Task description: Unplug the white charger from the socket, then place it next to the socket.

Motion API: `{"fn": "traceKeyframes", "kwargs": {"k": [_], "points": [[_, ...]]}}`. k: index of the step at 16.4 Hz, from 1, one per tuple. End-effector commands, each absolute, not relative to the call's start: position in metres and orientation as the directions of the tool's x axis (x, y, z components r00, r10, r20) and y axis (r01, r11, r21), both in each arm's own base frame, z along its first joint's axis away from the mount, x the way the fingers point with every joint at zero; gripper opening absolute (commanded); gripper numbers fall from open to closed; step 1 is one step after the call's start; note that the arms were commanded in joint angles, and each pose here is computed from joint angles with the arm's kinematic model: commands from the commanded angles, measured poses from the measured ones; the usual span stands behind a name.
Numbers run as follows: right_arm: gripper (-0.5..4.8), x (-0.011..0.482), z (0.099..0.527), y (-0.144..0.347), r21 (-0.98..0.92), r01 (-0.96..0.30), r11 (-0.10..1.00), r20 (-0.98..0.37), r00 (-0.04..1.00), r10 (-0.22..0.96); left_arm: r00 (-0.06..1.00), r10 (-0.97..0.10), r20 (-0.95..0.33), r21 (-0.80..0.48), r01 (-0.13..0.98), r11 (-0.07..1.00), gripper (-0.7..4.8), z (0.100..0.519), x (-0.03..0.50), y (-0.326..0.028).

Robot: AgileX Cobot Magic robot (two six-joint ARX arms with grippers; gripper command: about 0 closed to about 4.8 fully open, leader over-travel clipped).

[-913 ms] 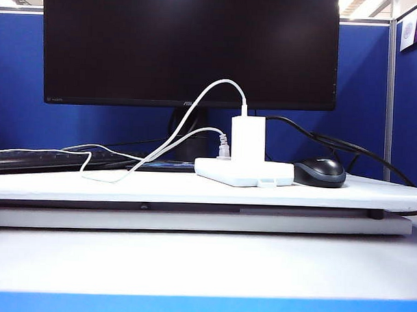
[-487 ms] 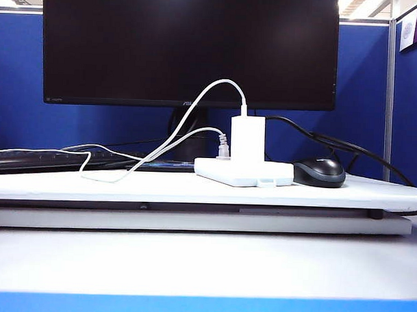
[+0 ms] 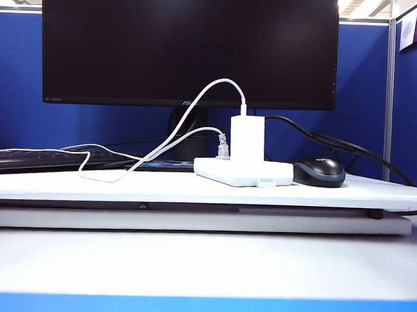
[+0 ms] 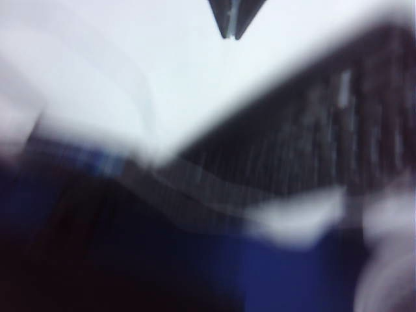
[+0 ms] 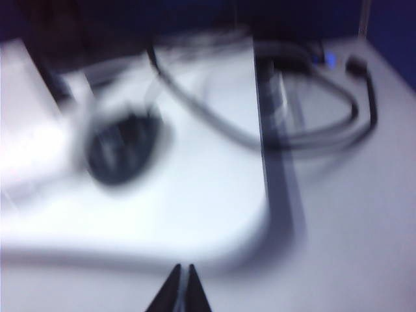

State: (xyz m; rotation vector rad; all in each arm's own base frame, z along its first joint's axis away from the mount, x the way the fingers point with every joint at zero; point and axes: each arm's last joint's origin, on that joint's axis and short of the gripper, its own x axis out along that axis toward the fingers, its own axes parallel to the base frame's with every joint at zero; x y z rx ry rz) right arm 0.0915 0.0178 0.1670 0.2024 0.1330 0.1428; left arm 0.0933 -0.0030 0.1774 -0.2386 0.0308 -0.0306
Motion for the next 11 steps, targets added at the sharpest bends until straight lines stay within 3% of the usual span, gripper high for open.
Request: {"fn": "traceKeyframes", "kwargs": {"k": [1,6,11], "points": [[-0.02,0.085,0.201,0.015,0.186,-0.119,0.975,0.012,0.993,0.119,0.994,-0.026,0.107,-0.24,0.051,0.97,-0.05,0.21,0.088,-0.003],[-0.02,0.078,0.257,0.013,0.191,-0.11,0.975,0.093,0.991,0.094,0.984,-0.064,0.169,-0.18,0.095,0.979,-0.05,0.265,0.101,-0.004],[-0.01,0.101,0.326,0.019,0.118,-0.13,0.984,0.07,0.99,0.123,0.917,-0.391,0.08,-0.114,0.398,0.91,-0.05,0.347,0.182,-0.017]]}}
